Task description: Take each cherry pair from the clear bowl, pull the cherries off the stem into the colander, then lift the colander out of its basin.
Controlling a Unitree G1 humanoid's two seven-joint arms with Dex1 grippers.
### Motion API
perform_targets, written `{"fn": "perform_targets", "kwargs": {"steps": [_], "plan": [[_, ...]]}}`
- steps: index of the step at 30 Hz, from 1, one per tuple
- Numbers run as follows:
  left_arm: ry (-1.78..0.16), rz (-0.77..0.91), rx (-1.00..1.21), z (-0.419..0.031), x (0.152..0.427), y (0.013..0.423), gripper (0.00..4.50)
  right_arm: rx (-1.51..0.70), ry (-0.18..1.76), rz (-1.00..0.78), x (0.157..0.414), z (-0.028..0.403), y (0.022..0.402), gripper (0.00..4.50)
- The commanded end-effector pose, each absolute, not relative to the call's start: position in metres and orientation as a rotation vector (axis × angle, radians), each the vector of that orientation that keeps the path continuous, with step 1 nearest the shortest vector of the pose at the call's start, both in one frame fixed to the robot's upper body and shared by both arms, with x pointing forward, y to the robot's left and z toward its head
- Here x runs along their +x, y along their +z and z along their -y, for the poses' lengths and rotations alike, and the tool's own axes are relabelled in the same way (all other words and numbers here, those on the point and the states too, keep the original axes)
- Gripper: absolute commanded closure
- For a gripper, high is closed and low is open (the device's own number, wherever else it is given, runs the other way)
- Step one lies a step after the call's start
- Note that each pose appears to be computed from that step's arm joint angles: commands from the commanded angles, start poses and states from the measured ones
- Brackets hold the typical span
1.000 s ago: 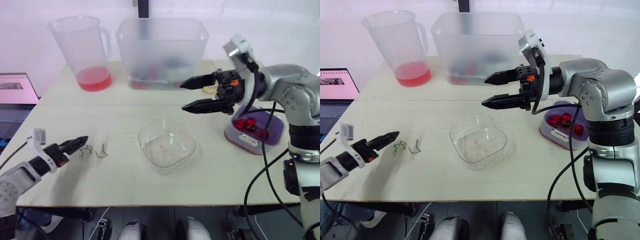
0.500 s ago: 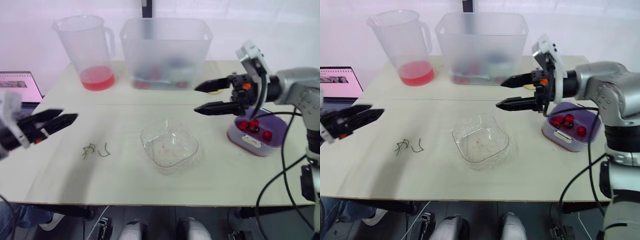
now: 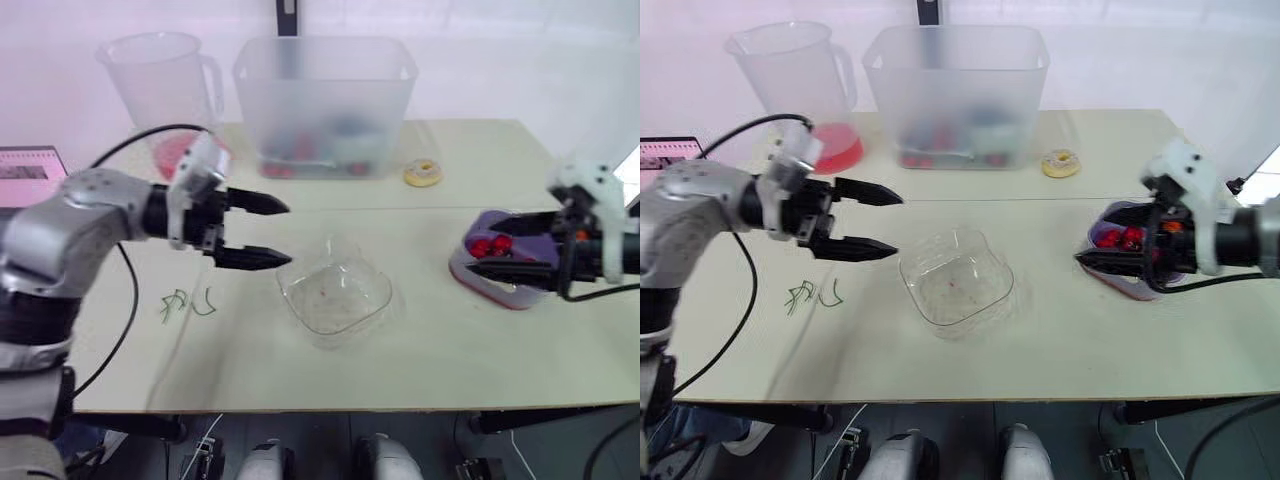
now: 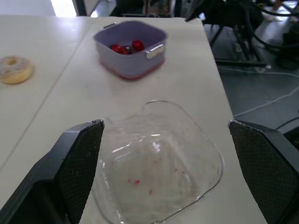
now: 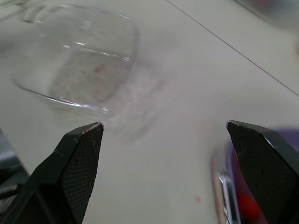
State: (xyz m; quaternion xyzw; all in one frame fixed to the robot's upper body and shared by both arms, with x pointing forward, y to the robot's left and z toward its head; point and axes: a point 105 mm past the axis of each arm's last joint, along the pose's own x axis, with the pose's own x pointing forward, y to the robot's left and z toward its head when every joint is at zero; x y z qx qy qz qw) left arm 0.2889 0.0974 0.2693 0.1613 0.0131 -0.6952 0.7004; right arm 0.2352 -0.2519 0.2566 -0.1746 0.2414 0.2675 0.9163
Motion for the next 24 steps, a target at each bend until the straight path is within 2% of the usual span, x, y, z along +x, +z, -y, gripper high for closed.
{"fn": "perform_targets", "kwargs": {"steps": [1,6,10,16,19,24], "plan": [[-1.598,0.041,0.403,-0.090,0.287,0.284,0.02,-0.354,0.414,-0.465,0.209,0.271,0.268,0.00],[-1.623,0.088,0.359,-0.083,0.291,0.288,0.02,-0.315,0.270,-0.528,0.177,0.308,0.259,0.00],[-1.569,0.120,0.331,-0.080,0.299,0.289,0.02,-0.319,0.235,-0.543,0.167,0.331,0.255,0.00],[-1.444,0.155,0.298,-0.086,0.304,0.281,0.02,-0.442,0.377,-0.536,0.209,0.316,0.267,0.00],[-1.414,0.152,0.273,-0.089,0.298,0.275,0.02,-0.531,0.447,-0.604,0.229,0.308,0.264,0.00],[-1.331,0.144,0.262,-0.096,0.290,0.268,0.02,-0.506,0.514,-0.578,0.272,0.292,0.253,0.00]]}}
